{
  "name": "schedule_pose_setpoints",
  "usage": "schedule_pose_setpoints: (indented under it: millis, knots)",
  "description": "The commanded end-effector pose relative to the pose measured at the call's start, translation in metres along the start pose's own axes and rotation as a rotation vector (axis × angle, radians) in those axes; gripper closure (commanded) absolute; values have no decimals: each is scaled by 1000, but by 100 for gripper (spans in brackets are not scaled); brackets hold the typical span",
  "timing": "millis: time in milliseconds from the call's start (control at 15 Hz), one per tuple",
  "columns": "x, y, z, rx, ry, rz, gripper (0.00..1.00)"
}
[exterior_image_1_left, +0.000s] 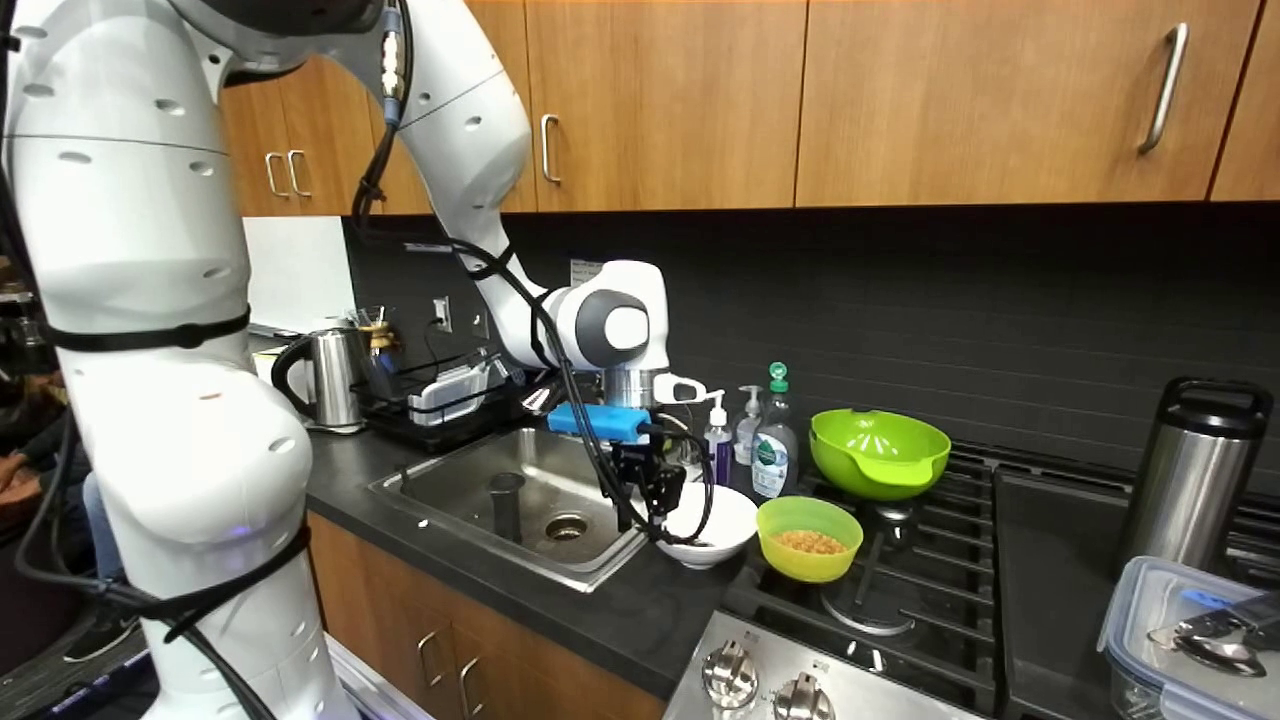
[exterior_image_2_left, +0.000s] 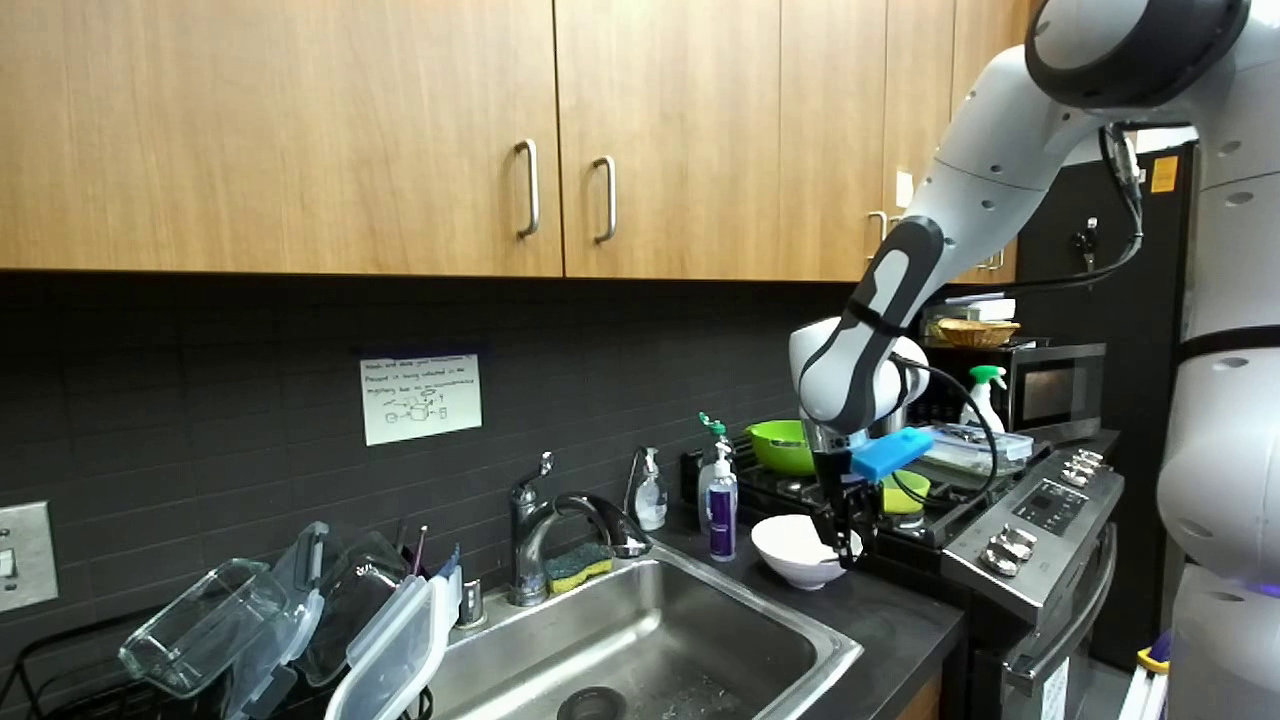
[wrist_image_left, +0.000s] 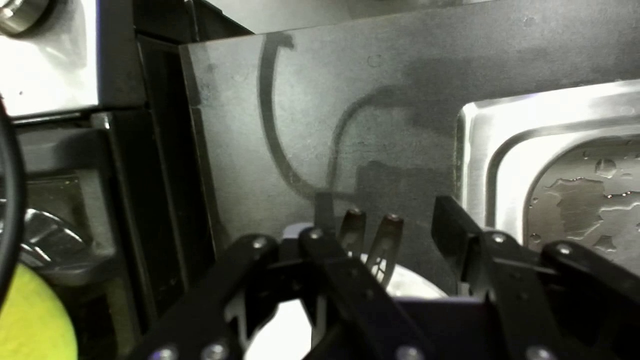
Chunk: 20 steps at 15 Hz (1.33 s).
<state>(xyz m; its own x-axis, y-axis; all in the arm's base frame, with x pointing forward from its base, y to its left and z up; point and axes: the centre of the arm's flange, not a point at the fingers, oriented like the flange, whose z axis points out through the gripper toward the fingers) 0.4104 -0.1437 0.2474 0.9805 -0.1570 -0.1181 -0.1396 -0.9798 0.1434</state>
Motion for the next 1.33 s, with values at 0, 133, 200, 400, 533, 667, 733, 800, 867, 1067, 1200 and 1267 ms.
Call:
schedule_pose_setpoints:
  millis: [0, 133, 200, 400, 533, 667, 733, 800, 867, 1067, 1200, 1267]
  knots:
    - [-11, 0, -8, -5, 1, -4, 42]
    - [-12, 1, -8, -3, 1, -3, 58]
    - [-13, 1, -8, -3, 1, -3, 61]
    - [-15, 4, -9, -2, 1, 0, 67]
    - [-19, 7, -8, 0, -1, 2, 66]
    - [-22, 11, -8, 3, -2, 7, 61]
    - [-23, 12, -9, 4, -2, 10, 60]
    - [-25, 13, -10, 4, -2, 13, 64]
    - [-26, 14, -10, 6, -1, 16, 73]
    - [-29, 18, -13, 8, 4, 22, 92]
    - [-31, 20, -15, 9, 8, 25, 91]
    - [-32, 20, -15, 9, 10, 26, 89]
